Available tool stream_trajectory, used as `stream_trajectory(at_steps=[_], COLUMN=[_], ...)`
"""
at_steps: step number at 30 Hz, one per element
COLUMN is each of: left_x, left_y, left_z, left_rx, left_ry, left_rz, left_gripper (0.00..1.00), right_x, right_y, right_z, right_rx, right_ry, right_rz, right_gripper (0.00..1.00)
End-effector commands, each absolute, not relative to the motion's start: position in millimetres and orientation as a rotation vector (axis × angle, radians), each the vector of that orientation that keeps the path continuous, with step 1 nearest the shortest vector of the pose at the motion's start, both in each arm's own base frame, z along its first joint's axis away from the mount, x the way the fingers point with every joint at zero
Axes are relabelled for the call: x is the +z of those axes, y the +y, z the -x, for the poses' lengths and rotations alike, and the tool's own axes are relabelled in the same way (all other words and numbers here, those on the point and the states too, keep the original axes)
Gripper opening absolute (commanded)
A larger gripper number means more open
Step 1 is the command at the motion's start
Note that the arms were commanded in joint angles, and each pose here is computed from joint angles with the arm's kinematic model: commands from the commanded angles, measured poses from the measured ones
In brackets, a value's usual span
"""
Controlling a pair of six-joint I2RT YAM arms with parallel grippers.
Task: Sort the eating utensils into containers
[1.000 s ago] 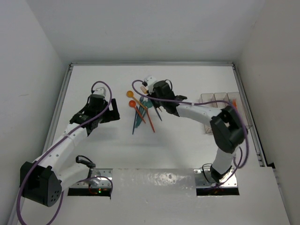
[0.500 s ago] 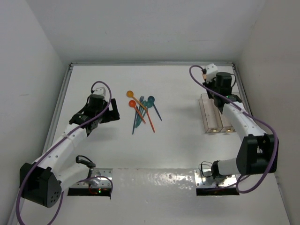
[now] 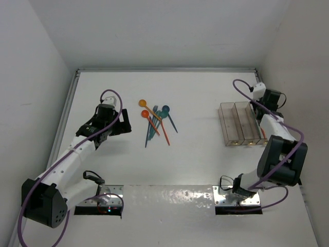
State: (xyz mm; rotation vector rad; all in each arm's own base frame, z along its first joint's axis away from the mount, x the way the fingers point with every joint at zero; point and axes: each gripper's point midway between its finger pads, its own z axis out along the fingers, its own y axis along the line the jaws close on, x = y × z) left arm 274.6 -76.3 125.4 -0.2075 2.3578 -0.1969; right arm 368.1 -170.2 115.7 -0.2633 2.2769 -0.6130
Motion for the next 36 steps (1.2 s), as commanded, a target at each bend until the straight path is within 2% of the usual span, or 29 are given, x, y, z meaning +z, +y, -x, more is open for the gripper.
stream_trajectory(at_steps=[1, 11, 14, 15, 18, 22, 29, 32, 36], left_x=[141.0, 132.7, 132.3, 131.9, 132.4, 134.0, 157.5, 160.5, 148.7], left_y=[-75.7, -78.8, -79.7, -79.7, -80.5, -83.5, -104.3, -130.0, -171.3], left_z=[-281.8, -283.0, -283.5, -283.5, -283.6, -283.5, -306.5, -330.7, -360.2], left_rx=[-0.2, -0.205, -0.209, -0.209, -0.214, -0.237, -0.302, -0.206, -0.202], left_ry=[2.301, 2.332, 2.334, 2.335, 2.335, 2.331, 2.285, 2.295, 2.372], left_rz=[0.203, 0.192, 0.188, 0.188, 0.184, 0.173, 0.125, 0.076, 0.013], left_gripper=[0.89, 0.89, 0.89, 0.89, 0.89, 0.88, 0.68, 0.68, 0.72], right_x=[92.2, 55.1, 60.4, 64.2, 89.8, 128.3, 165.3, 167.9, 158.0], right_y=[-183.3, -195.5, -194.5, -194.1, -193.6, -186.6, -118.5, -84.9, -46.2], right_z=[-358.1, -339.8, -346.6, -349.1, -362.0, -377.8, -384.0, -377.3, -361.7], right_rx=[-0.663, -0.633, -0.606, -0.599, -0.582, -0.525, -0.444, -0.342, -0.2], right_ry=[2.327, 2.412, 2.394, 2.382, 2.311, 2.192, 2.053, 2.01, 2.001], right_rz=[0.277, 0.24, 0.198, 0.189, 0.149, 0.03, -0.09, -0.19, -0.253], right_gripper=[0.0, 0.02, 0.15, 0.27, 0.34, 0.38, 0.37, 0.37, 0.36])
